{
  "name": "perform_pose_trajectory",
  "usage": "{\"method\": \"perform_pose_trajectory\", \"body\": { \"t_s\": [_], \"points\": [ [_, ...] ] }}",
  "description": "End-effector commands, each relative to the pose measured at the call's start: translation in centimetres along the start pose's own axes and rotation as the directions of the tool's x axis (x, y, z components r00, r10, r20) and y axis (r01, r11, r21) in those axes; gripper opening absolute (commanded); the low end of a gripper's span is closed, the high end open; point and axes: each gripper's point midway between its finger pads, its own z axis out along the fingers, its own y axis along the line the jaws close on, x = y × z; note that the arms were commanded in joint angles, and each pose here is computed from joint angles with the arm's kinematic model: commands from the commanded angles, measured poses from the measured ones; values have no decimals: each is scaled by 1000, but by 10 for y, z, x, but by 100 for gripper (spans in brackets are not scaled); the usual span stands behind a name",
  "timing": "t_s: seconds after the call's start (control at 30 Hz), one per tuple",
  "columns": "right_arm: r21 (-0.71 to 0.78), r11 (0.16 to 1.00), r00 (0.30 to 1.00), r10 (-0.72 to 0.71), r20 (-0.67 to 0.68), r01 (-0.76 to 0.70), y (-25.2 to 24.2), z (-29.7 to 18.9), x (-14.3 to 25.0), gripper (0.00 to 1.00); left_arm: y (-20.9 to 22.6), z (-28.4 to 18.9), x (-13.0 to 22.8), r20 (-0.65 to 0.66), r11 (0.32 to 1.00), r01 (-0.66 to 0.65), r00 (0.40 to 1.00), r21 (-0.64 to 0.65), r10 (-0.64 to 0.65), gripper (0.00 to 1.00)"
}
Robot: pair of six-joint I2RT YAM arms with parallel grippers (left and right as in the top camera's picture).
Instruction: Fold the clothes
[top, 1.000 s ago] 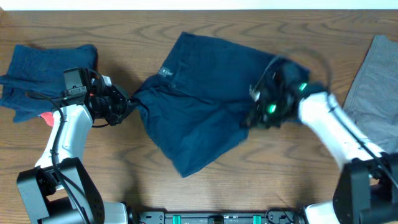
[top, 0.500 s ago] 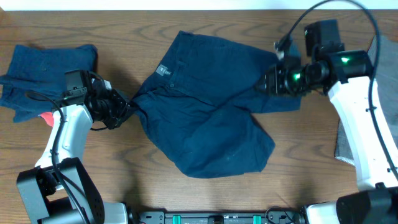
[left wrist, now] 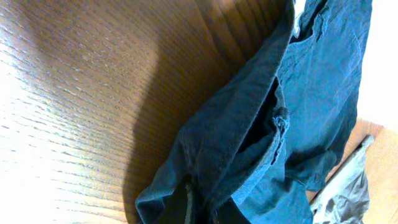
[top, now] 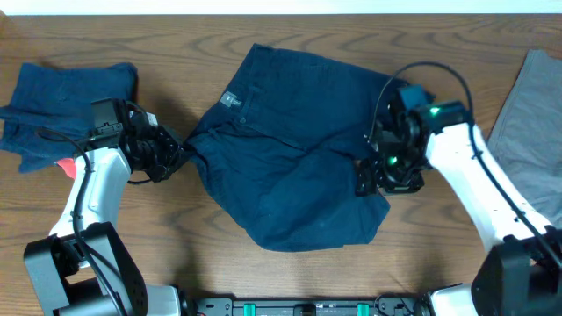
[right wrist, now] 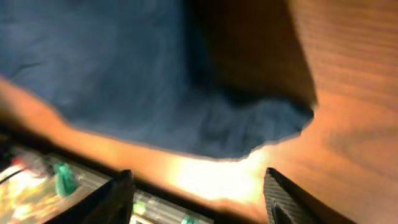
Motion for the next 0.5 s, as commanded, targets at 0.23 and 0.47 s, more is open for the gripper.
{"method": "perform_pose_trajectory", "body": {
  "t_s": [0.23, 0.47],
  "points": [
    [-39, 997, 996, -60, 70, 63, -13, 79, 4, 25, 4, -2, 4, -8, 1000, 3, 1000, -16, -3, 7],
    [417, 778, 883, 417, 216, -470, -115, 59, 28, 1, 19, -2, 24, -78, 997, 11, 997, -75, -17, 7]
  ]
}}
